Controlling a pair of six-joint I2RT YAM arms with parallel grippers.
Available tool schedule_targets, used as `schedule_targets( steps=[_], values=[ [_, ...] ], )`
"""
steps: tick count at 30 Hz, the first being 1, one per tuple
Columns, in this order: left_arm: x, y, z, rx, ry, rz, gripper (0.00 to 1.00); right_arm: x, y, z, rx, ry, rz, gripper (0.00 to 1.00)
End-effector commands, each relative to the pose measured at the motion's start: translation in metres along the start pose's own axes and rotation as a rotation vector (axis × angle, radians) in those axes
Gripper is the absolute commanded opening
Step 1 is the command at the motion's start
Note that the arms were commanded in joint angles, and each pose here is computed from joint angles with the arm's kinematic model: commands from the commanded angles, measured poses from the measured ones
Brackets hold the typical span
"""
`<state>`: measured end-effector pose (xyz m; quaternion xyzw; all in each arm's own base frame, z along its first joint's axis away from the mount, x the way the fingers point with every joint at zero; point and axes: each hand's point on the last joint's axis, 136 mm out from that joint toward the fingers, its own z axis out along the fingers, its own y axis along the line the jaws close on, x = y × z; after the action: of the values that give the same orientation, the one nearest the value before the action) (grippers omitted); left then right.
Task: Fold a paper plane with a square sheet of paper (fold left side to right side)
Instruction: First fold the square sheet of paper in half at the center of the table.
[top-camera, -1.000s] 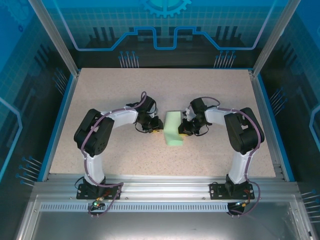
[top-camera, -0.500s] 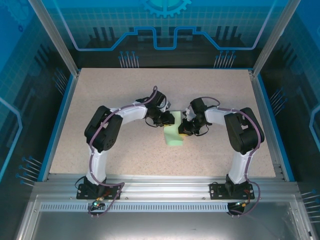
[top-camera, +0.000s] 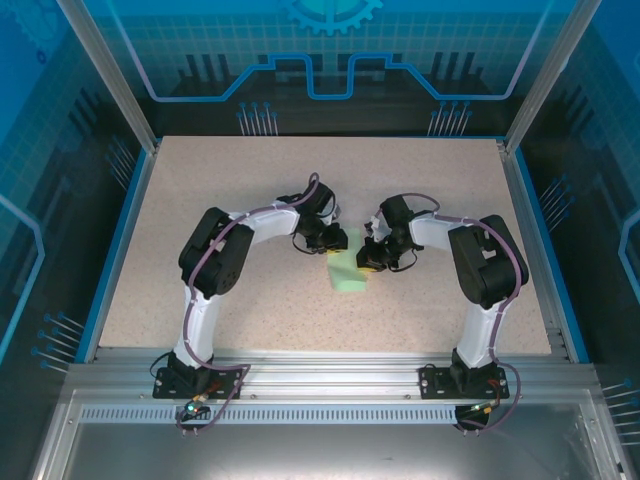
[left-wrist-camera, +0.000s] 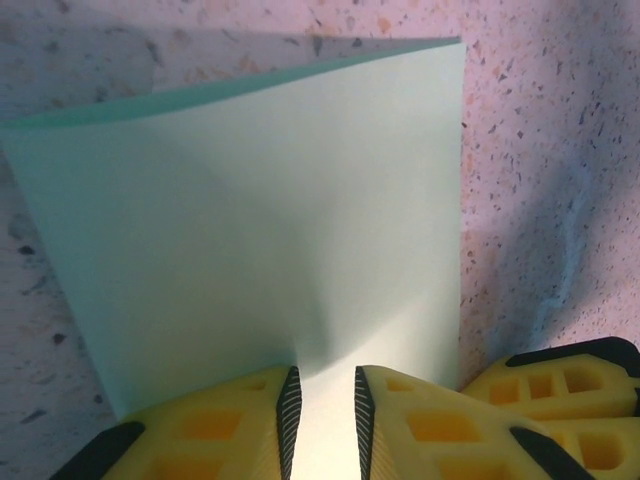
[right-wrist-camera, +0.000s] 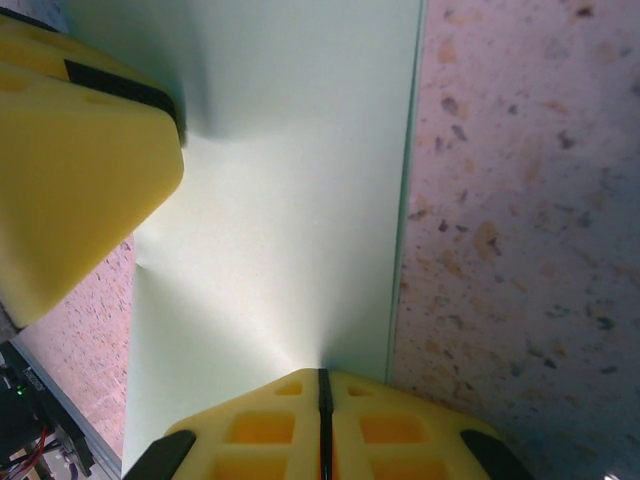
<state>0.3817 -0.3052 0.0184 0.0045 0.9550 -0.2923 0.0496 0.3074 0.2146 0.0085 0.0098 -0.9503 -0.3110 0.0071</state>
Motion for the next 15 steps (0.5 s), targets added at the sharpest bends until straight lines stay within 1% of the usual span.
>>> schedule_targets(
  steps=[1,7,10,15],
  values=[
    [-0.003,0.050,0.000,-0.119,0.009,-0.055,0.27,0.027,-0.049,0.013,0.202,0.086,0.067,0.09],
    [-0.016,0.067,-0.008,-0.119,-0.006,-0.086,0.27,0.028,-0.049,0.013,0.198,0.087,0.071,0.09],
    [-0.024,0.068,-0.014,-0.108,-0.017,-0.089,0.28,0.027,-0.048,0.014,0.190,0.086,0.070,0.09],
    [-0.030,0.048,-0.037,-0.055,-0.061,-0.051,0.29,0.027,-0.046,0.014,0.180,0.084,0.071,0.09]
  ],
)
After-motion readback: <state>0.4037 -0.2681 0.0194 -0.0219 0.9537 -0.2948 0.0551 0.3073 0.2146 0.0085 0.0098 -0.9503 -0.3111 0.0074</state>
